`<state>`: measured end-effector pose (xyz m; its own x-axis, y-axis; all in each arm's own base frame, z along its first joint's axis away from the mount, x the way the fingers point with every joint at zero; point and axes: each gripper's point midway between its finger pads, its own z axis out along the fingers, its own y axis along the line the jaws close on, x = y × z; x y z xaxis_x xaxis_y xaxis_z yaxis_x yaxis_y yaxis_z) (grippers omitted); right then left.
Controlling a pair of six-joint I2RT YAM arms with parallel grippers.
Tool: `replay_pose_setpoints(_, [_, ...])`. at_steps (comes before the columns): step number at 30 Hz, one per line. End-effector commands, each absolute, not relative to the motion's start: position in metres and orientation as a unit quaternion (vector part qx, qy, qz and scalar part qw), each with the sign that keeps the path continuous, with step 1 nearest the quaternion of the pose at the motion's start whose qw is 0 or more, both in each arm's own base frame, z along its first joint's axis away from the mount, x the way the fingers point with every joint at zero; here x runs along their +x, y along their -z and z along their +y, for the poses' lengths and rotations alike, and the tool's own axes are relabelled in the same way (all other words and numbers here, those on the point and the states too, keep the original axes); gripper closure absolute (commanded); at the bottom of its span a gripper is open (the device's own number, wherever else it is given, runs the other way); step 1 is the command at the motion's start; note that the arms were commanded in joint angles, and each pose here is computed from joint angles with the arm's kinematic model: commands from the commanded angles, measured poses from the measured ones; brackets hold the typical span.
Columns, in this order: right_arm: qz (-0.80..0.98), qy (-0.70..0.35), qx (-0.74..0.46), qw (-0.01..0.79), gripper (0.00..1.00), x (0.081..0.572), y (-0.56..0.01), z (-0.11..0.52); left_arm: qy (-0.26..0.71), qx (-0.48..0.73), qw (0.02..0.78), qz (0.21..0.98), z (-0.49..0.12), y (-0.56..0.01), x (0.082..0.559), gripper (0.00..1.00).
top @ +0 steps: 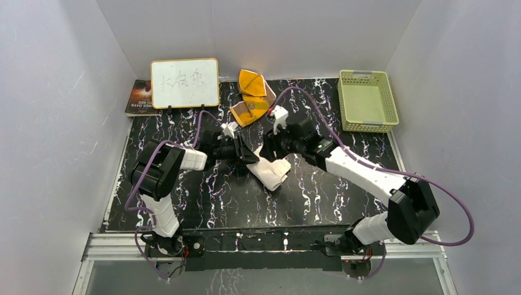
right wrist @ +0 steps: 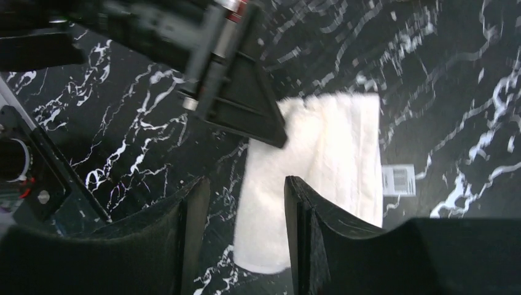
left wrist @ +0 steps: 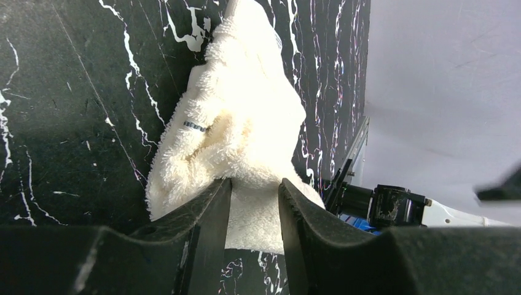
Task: Roll the towels
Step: Roll the towel at the center of the board.
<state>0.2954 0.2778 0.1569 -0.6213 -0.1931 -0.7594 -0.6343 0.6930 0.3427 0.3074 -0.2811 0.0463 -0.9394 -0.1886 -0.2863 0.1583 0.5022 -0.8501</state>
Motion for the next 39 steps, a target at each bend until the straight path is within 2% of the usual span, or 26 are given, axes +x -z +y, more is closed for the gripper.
replay_pose_setpoints(1, [0.83, -0.197, -0.312, 0.418, 0.54, 0.293, -0.164, 0.29, 0.456, -0.01, 0.158, 0.876, -0.271, -0.022, 0.298, 0.65])
replay_pose_setpoints(5, [0.84, -0.131, -0.353, 0.391, 0.53, 0.275, -0.135, 0.3, 0.451, -0.013, 0.155, 0.879, -0.269, -0.02, 0.297, 0.66])
replay_pose_setpoints(12, [0.843, -0.081, -0.378, 0.374, 0.53, 0.262, -0.108, 0.307, 0.441, -0.01, 0.152, 0.884, -0.266, -0.018, 0.293, 0.66])
replay_pose_setpoints(24, [0.848, -0.065, -0.416, 0.323, 0.55, 0.242, -0.067, 0.31, 0.436, -0.011, 0.147, 0.888, -0.263, -0.015, 0.288, 0.66])
replay_pose_setpoints(30, [0.857, -0.035, -0.407, 0.313, 0.61, 0.246, -0.052, 0.301, 0.43, -0.009, 0.146, 0.891, -0.261, -0.018, 0.287, 0.66])
replay_pose_setpoints(35, [0.879, 0.002, -0.383, 0.285, 0.7, 0.255, -0.031, 0.284, 0.464, -0.016, 0.149, 0.873, -0.259, -0.053, 0.299, 0.65])
replay_pose_setpoints(39, [0.888, -0.025, -0.366, 0.277, 0.78, 0.261, -0.029, 0.284, 0.467, -0.002, 0.184, 0.865, -0.25, -0.101, 0.31, 0.55])
